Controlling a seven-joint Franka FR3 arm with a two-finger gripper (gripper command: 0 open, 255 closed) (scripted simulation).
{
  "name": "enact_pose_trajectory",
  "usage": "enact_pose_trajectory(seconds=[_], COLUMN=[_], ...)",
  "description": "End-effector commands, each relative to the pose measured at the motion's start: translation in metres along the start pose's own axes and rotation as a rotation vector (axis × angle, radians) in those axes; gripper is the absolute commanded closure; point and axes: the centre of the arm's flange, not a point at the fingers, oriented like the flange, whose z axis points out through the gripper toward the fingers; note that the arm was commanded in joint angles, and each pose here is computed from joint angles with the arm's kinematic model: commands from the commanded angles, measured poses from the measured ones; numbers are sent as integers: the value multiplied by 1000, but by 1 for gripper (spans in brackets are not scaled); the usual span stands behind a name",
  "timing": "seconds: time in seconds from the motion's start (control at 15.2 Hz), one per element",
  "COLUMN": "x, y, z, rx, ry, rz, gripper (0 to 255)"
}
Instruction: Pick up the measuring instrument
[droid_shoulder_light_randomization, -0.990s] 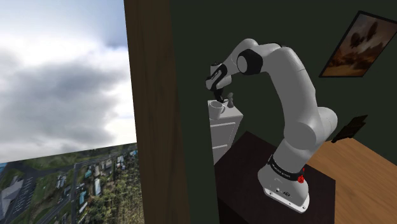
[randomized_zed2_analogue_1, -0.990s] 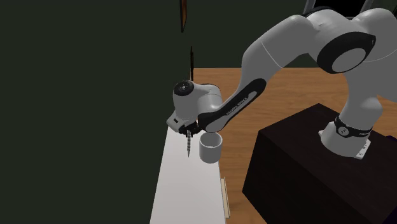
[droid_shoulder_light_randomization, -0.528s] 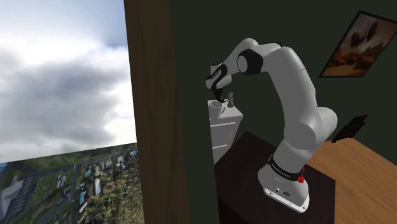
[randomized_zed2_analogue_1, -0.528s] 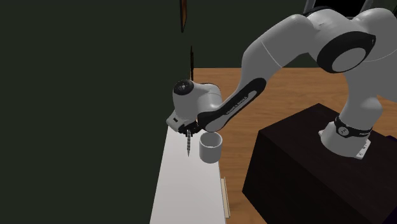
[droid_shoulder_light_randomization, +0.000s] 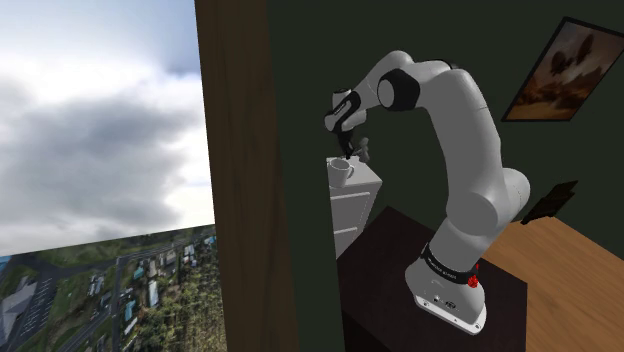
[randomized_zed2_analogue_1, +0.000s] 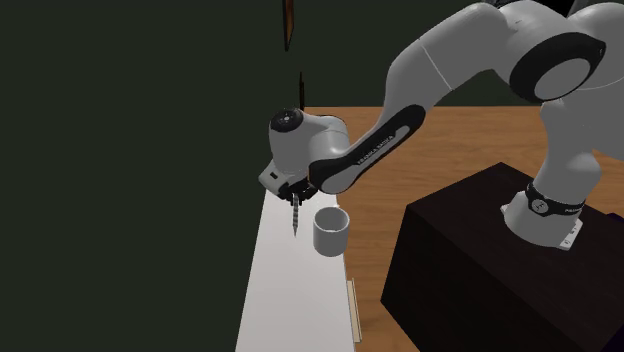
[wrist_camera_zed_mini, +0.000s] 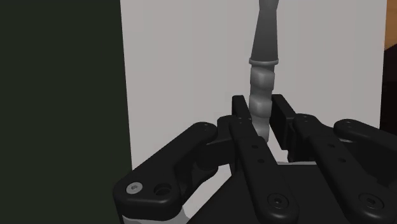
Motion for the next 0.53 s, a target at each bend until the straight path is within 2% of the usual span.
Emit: enact_pose_trajectory(seconds=[0.0,0.33,0.46], x=[-3,-12,-12], y=[-1,-2,-2], z=[-10,-35,-36], rx=[0,0,0], ry=[0,0,0], rz=[0,0,0], gripper=[255,255,255])
